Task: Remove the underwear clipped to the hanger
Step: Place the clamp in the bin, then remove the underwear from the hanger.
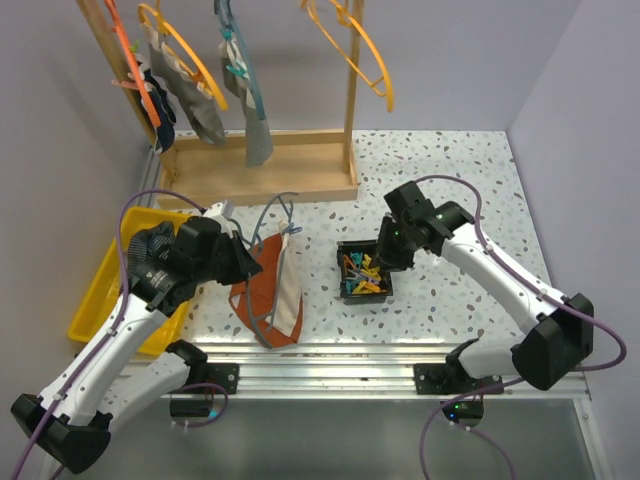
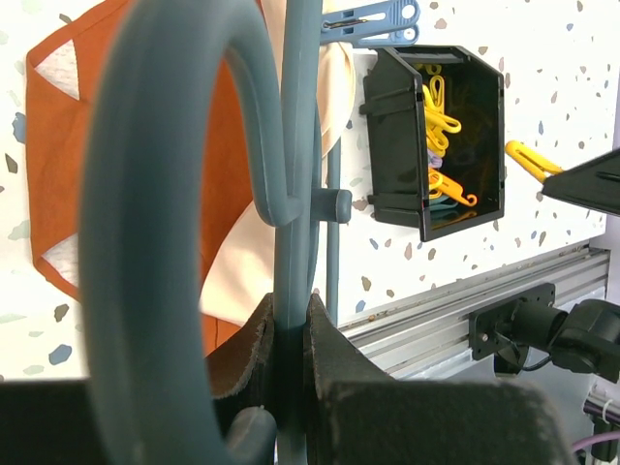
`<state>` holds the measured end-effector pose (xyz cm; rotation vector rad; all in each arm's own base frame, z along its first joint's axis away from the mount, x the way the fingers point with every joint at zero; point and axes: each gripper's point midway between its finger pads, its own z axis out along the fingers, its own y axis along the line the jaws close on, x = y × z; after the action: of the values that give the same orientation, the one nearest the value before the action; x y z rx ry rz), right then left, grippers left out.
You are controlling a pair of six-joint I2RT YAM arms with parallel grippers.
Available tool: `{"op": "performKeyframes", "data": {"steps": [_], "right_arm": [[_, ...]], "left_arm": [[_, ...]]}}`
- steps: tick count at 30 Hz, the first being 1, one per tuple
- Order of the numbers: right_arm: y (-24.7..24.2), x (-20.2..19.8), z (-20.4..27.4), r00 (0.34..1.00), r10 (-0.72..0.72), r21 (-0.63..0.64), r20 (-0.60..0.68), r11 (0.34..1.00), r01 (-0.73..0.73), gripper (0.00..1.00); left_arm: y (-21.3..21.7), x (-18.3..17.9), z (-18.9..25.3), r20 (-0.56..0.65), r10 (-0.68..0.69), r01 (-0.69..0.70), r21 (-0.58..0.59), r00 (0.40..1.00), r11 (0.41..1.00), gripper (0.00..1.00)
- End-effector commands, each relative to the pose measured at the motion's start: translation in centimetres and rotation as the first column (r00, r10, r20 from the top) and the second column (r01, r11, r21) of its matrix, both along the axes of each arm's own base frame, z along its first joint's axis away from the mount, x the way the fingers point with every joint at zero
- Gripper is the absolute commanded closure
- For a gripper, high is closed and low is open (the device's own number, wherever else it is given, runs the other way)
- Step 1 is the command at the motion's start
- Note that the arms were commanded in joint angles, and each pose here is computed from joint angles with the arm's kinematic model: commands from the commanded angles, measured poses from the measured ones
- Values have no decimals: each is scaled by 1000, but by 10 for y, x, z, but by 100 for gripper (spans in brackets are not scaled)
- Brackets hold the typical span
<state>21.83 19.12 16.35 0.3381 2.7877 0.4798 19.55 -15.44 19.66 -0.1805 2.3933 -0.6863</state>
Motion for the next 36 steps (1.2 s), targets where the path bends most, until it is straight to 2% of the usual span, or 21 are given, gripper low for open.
{"op": "performKeyframes", "data": {"steps": [1, 3, 4, 5, 8, 11, 13, 14, 17, 19, 24, 30, 32, 36], "right_arm": [[3, 13, -4, 998, 40, -2, 42, 999, -40, 67], [6, 18, -4, 998, 50, 3, 45, 999, -50, 57], [7, 23, 2, 997, 50, 2, 62, 999, -51, 46], [8, 25, 5, 996, 52, -1, 69, 999, -52, 42], [18, 36, 27, 988, 86, 32, 128, 995, -91, 32], [38, 39, 37, 979, 164, 95, 119, 980, -176, 25], [53, 45, 36, 976, 188, 142, 110, 969, -203, 22], [67, 49, 43, 973, 195, 213, 126, 952, -219, 21], [95, 58, 52, 968, 210, 318, 136, 916, -243, 20], [109, 65, 55, 965, 221, 358, 138, 898, -257, 18], [149, 76, 83, 953, 238, 516, 190, 801, -303, 14], [173, 79, 84, 949, 265, 527, 171, 789, -315, 12], [177, 75, 66, 949, 293, 490, 117, 814, -312, 12], [180, 76, 56, 949, 302, 422, 93, 851, -312, 12]], "left_arm": [[-5, 6, 20, 69, -26, 28, -24, 997, 999, 100], [-4, 5, 23, 76, -28, 30, -25, 997, 999, 100], [-3, 4, 23, 73, -29, 31, -24, 997, 999, 100], [-3, 4, 23, 73, -30, 31, -24, 997, 999, 100], [-3, 0, 22, 69, -41, 43, -22, 997, 999, 100], [-4, -5, 18, 62, -58, 59, -28, 996, 998, 100], [-6, -8, 20, 68, -77, 79, -38, 995, 996, 100], [-6, -9, 18, 65, -83, 86, -38, 994, 996, 100], [-9, -13, 18, 69, -107, 110, -52, 992, 993, 100], [-9, -13, 18, 68, -110, 114, -54, 992, 992, 100], [-12, -14, 14, 57, -121, 124, -57, 991, 991, 100], [-12, -12, 15, 63, -117, 121, -61, 991, 991, 100], [-12, -11, 17, 70, -112, 116, -63, 991, 991, 100], [-10, -10, 20, 81, -98, 103, -60, 992, 993, 100]]}}
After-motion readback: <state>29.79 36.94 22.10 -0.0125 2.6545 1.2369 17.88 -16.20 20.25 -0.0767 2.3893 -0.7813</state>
